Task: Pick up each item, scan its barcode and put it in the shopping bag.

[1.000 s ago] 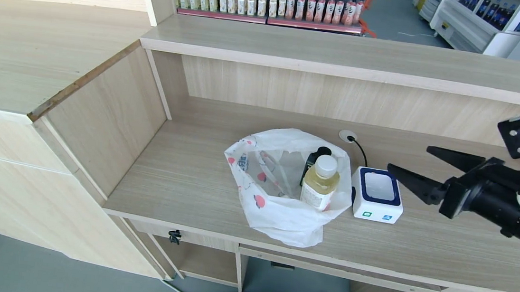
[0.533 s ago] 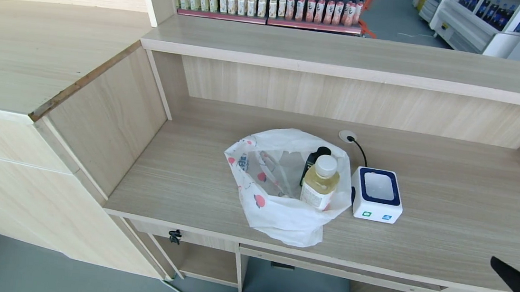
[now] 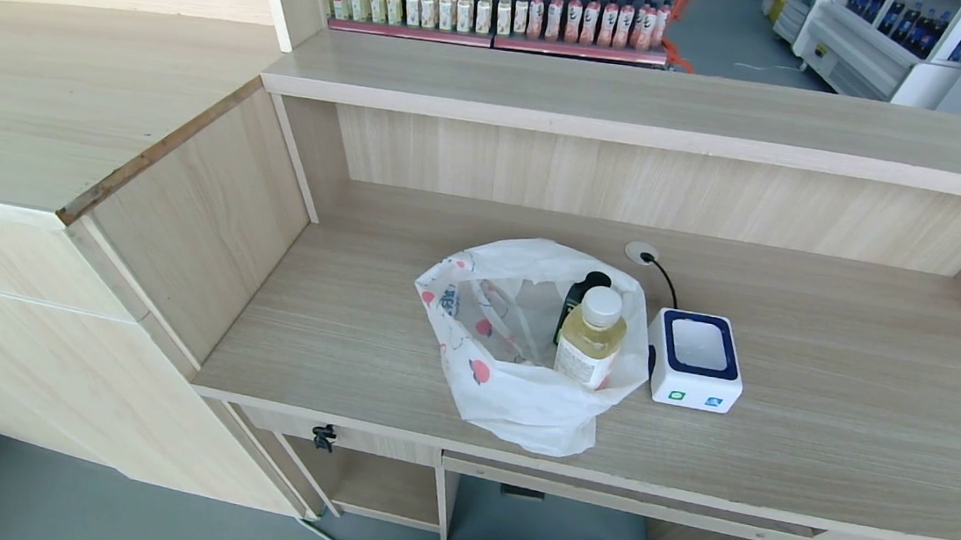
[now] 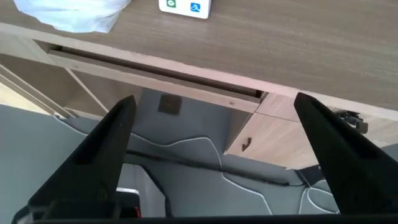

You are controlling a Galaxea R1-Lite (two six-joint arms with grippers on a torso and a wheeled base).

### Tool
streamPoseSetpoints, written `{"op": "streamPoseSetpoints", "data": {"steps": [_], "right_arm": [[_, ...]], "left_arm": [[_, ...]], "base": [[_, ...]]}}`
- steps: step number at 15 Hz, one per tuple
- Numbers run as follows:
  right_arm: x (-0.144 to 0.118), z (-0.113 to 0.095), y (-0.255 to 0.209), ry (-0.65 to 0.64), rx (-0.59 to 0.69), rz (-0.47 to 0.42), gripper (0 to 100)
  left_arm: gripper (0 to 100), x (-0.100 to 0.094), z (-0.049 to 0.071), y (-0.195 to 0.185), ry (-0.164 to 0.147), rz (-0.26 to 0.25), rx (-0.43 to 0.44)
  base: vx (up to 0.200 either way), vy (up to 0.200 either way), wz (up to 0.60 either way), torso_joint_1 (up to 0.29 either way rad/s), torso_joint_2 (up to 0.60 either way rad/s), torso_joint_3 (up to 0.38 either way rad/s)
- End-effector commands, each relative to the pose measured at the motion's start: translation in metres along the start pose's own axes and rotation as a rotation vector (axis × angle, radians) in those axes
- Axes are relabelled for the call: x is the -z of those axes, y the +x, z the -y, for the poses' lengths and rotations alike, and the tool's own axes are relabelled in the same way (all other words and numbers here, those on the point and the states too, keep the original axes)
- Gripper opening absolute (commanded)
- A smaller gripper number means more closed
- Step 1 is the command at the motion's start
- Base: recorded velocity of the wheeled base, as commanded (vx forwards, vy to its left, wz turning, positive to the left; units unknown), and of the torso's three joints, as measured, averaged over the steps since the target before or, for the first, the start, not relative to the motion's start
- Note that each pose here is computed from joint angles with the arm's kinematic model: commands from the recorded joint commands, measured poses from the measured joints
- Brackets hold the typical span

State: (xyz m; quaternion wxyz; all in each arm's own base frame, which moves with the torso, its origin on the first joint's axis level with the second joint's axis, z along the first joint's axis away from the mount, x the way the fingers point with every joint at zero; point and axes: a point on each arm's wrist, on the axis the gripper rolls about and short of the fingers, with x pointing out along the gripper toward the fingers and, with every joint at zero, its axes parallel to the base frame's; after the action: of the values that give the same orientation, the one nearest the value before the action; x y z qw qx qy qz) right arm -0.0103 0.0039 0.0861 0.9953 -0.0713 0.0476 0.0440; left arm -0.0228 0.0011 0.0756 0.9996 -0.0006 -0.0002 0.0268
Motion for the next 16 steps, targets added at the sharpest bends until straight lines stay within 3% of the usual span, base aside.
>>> {"op": "streamPoseSetpoints", "data": {"steps": [1, 16], "right_arm": [[0.0055, -0.0009, -0.0061, -0.010, 0.016, 0.066, 100], [0.0123, -0.0012, -0.0115, 0.046, 0.007, 0.097, 100]], "left_arm": [[100, -0.0001, 0.0000, 0.0000, 0.000, 0.001, 0.000], [100, -0.0001, 0.0000, 0.0000, 0.000, 0.001, 0.000]], "base": [[0.000, 0.000, 0.00, 0.000, 0.00, 0.000], [0.000, 0.000, 0.00, 0.000, 0.00, 0.000]]}}
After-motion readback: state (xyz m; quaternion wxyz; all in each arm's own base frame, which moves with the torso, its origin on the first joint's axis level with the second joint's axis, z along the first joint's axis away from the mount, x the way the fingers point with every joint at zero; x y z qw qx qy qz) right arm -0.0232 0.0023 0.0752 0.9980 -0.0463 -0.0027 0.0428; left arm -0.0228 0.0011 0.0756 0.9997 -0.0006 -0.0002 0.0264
